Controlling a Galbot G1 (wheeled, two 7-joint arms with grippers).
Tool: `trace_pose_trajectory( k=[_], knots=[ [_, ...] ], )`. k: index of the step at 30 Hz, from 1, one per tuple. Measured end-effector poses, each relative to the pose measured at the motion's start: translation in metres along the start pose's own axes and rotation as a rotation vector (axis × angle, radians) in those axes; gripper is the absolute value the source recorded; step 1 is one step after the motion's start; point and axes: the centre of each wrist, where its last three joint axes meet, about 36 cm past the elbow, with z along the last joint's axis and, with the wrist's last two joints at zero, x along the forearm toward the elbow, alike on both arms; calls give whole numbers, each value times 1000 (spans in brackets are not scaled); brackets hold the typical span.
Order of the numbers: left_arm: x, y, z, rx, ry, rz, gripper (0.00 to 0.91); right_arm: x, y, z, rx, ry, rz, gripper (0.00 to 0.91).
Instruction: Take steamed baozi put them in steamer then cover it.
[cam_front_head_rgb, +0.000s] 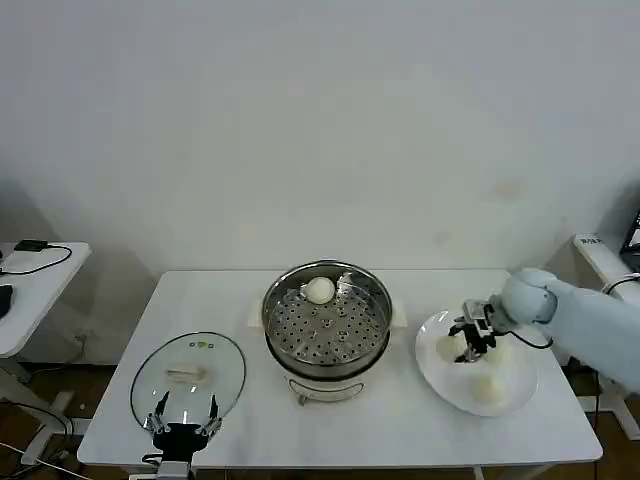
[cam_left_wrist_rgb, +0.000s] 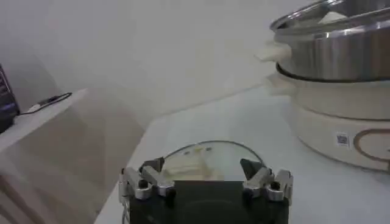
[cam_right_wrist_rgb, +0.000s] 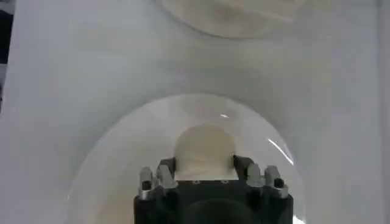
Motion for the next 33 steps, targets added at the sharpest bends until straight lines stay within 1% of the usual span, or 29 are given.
trace_pose_trajectory(
  k=[3, 6, 9, 10, 14, 18, 22, 27, 33],
  knots=[
    [-1, 0, -1, 0, -4, 2, 907, 18, -9, -7, 14, -2, 24, 635],
    [-2, -1, -2, 1, -8, 3, 907, 40, -20, -16, 32, -2, 55, 625],
    [-2, -1, -3, 2, -13, 5, 907, 62, -31, -30, 54, -6, 84, 635],
    [-3, -1, -4, 1, -16, 7, 907, 69, -35, -37, 63, -9, 95, 625],
    [-5, 0, -6, -3, -23, 9, 907, 95, -48, -61, 96, -20, 127, 635],
    [-7, 2, -7, -3, -28, 7, 907, 113, -58, -91, 131, -35, 143, 635],
    [-10, 6, -8, -5, -32, 0, 907, 118, -63, -122, 153, -52, 135, 635],
    [-13, 11, -10, -7, -36, -6, 907, 115, -69, -160, 163, -71, 126, 635],
    [-15, 15, -10, -9, -39, -17, 907, 100, -79, -216, 172, -99, 112, 635]
  ],
)
